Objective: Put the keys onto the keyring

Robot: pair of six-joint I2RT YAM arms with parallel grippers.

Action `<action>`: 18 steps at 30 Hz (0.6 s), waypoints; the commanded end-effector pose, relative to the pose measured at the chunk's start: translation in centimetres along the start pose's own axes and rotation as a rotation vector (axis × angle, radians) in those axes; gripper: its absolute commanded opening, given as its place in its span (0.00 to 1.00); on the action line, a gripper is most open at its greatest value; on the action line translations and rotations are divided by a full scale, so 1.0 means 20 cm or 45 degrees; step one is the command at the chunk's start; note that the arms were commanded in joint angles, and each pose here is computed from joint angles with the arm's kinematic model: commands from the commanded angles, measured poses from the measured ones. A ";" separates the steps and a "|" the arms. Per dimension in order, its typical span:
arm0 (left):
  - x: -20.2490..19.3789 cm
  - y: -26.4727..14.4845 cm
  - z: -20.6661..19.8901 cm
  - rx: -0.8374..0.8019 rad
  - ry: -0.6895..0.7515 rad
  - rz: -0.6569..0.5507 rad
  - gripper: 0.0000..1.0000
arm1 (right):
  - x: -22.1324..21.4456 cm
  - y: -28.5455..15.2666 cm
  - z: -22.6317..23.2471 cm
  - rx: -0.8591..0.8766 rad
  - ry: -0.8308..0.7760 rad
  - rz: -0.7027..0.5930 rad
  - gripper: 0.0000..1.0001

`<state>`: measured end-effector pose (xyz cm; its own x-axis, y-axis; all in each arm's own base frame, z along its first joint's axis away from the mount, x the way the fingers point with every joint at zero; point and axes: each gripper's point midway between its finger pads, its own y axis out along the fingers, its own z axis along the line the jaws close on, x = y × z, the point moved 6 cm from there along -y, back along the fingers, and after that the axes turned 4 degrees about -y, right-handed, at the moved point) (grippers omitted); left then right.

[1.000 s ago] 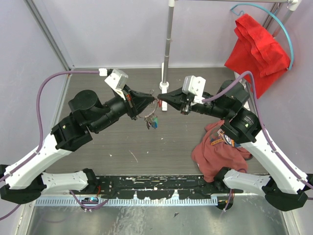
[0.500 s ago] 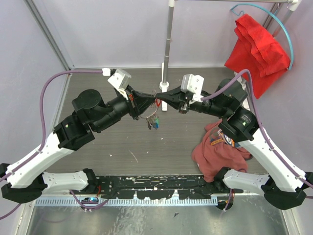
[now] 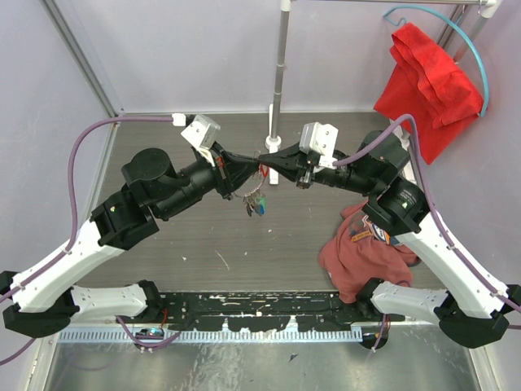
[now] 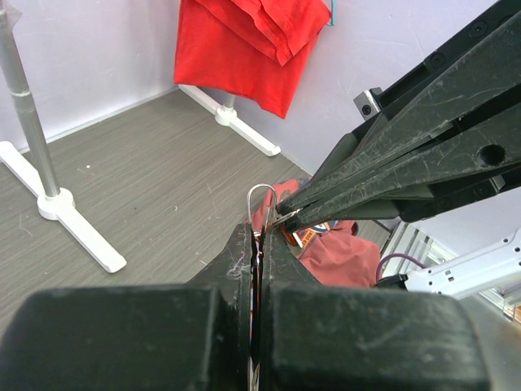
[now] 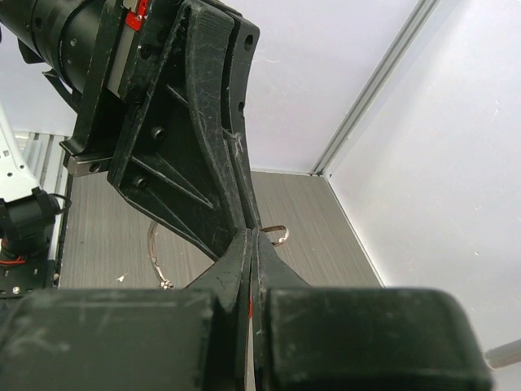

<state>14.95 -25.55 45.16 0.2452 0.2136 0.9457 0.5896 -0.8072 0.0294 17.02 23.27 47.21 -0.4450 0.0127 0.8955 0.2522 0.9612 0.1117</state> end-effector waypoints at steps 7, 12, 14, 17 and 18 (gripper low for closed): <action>0.11 -0.02 -0.04 -0.050 -0.015 -0.097 0.00 | 0.10 0.00 -0.04 -0.059 -0.054 -0.071 0.01; 0.10 -0.02 -0.04 -0.049 -0.016 -0.097 0.00 | 0.10 -0.01 -0.05 -0.085 -0.071 -0.075 0.01; 0.10 -0.02 -0.05 -0.052 -0.016 -0.096 0.00 | 0.11 -0.02 -0.05 -0.093 -0.074 -0.078 0.01; 0.10 -0.02 -0.05 -0.055 -0.016 -0.097 0.00 | 0.10 -0.02 -0.06 -0.107 -0.076 -0.077 0.01; 0.10 -0.02 -0.05 -0.056 -0.016 -0.097 0.00 | 0.10 -0.02 -0.06 -0.110 -0.077 -0.077 0.01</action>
<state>14.97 -25.53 45.16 0.2444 0.2140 0.9458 0.5918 -0.8056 0.0294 17.20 23.32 47.21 -0.4435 0.0198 0.8961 0.2713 0.9558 0.1132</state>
